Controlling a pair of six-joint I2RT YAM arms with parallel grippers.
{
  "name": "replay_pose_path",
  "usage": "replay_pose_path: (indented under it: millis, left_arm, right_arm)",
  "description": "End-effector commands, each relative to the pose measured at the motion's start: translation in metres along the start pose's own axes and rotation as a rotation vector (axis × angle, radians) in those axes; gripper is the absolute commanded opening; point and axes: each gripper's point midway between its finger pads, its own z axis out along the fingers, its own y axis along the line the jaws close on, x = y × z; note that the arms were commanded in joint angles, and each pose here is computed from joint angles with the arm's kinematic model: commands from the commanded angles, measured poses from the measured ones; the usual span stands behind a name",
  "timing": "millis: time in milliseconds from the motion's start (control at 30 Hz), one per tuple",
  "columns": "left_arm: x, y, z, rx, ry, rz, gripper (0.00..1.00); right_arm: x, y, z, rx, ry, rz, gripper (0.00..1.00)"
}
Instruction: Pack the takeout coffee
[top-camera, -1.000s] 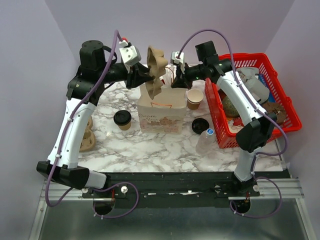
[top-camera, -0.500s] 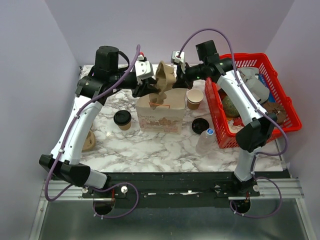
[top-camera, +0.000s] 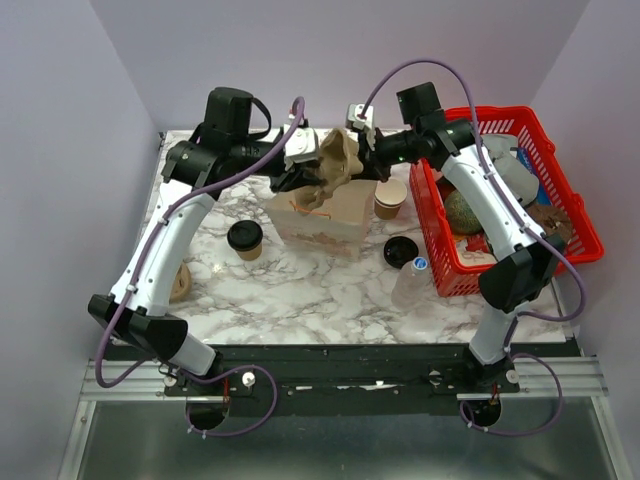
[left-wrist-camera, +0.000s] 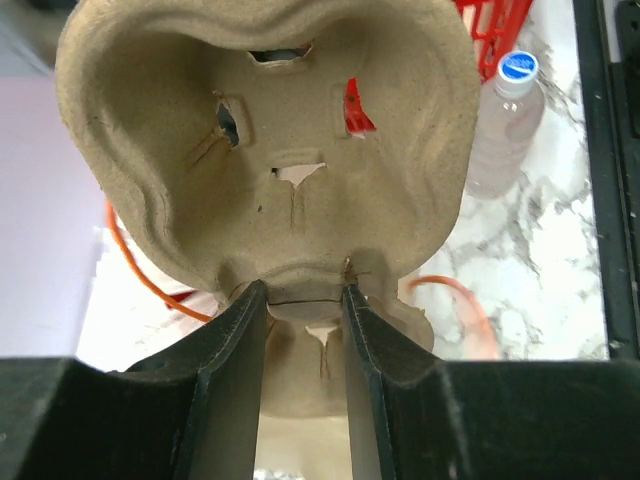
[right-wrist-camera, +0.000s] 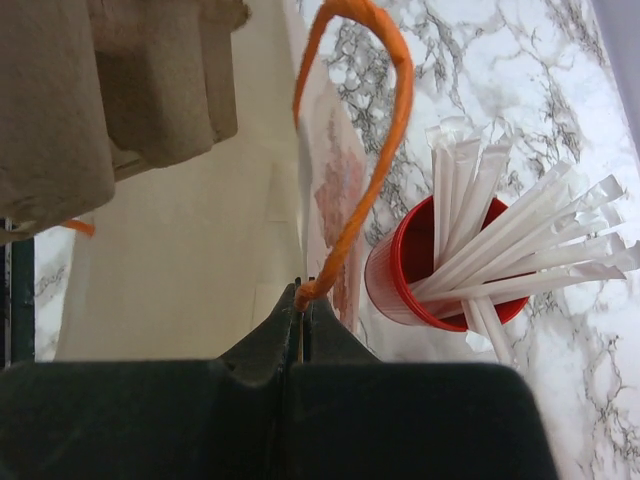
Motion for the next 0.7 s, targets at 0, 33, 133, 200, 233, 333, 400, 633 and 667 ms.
replay_pose_path:
  millis: [0, 33, 133, 200, 233, 333, 400, 633, 667]
  left_arm:
    - [-0.043, 0.005, -0.011, -0.008, -0.073, 0.067, 0.0]
    - [-0.049, 0.005, -0.013, -0.012, -0.081, 0.069, 0.0]
    - [-0.046, 0.004, -0.012, -0.005, -0.082, 0.056, 0.0]
    - [-0.04, 0.003, -0.01, -0.002, -0.071, 0.047, 0.0]
    - [-0.033, 0.001, -0.006, 0.007, -0.063, 0.035, 0.0]
    - [-0.017, 0.0, 0.0, 0.012, -0.038, 0.051, 0.0]
    - [-0.007, 0.003, 0.003, 0.004, -0.018, 0.063, 0.0]
    - [0.011, 0.006, 0.013, 0.003, 0.02, 0.121, 0.0]
    - [0.01, 0.006, 0.013, 0.006, 0.017, 0.121, 0.0]
  right_arm:
    - [0.001, 0.007, -0.007, 0.002, 0.009, 0.02, 0.0]
    - [0.0, 0.007, -0.007, 0.004, 0.007, 0.019, 0.0]
    - [0.001, 0.006, -0.005, 0.003, 0.006, 0.027, 0.0]
    - [-0.001, 0.005, -0.006, 0.005, 0.003, 0.027, 0.0]
    - [-0.001, 0.005, -0.005, 0.005, 0.003, 0.029, 0.0]
    - [-0.002, 0.003, -0.007, 0.014, 0.004, 0.027, 0.0]
    - [-0.003, 0.004, -0.007, 0.012, 0.002, 0.021, 0.0]
    - [-0.005, 0.008, -0.011, 0.008, -0.002, 0.022, 0.0]
    - [-0.005, 0.009, -0.01, 0.005, -0.002, 0.024, 0.0]
